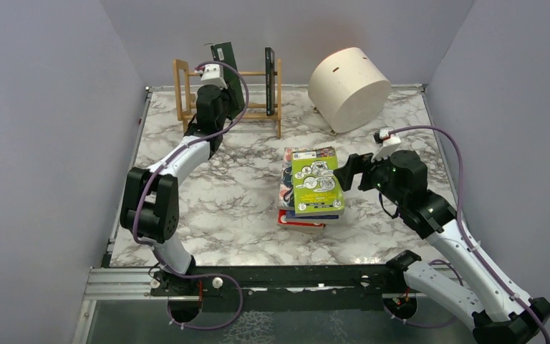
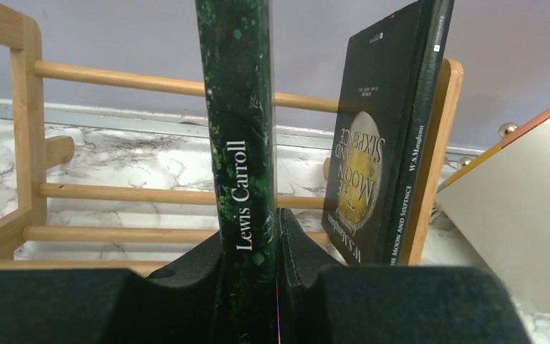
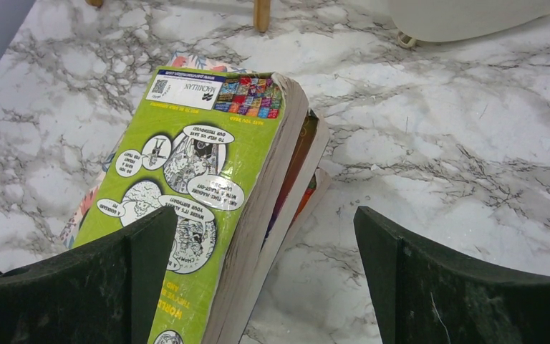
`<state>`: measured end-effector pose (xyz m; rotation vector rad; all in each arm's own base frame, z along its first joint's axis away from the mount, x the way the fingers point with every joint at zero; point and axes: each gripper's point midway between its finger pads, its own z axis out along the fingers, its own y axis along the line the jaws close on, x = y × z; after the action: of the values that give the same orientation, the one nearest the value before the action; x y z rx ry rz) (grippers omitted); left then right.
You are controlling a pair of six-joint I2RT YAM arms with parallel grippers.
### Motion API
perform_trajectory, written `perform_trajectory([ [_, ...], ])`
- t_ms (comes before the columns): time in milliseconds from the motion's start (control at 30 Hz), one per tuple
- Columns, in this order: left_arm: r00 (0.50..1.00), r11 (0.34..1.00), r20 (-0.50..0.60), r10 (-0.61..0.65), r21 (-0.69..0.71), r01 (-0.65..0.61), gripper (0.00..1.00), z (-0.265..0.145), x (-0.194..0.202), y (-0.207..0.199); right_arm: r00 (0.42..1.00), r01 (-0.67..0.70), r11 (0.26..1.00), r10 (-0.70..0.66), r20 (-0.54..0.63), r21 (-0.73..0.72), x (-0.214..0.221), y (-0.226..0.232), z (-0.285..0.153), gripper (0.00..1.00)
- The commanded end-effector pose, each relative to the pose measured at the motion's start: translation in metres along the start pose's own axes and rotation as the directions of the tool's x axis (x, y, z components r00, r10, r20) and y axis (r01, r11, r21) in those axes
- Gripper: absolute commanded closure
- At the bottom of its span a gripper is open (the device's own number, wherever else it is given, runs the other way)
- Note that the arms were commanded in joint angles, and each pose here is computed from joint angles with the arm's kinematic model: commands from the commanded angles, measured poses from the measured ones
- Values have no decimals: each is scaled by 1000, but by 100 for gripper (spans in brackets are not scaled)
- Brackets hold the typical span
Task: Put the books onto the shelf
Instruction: Place the book on the shelf.
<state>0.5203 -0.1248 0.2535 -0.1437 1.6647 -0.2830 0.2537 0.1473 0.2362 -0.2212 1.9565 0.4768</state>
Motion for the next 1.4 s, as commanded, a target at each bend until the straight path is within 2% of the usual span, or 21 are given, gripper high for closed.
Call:
perform_trajectory([
  [0,986,998,167,26,43,-34,100,19,-52,-20,1000,3,999,-3,13,-32,-2,6,4,7],
  [300,994,993,96,51,98,-60,100,54,-28,-40,1000,4,1000,-4,-1,-27,1,5,7,7],
  [633,992,988,44,115,98,-118,100,81,-3,-68,1000,6,1000,-6,-8,-20,3,4,9,7],
  [1367,979,981,-83,187,71,-181,100,104,45,-97,1000,6,1000,-6,-20,-16,5,3,11,7],
])
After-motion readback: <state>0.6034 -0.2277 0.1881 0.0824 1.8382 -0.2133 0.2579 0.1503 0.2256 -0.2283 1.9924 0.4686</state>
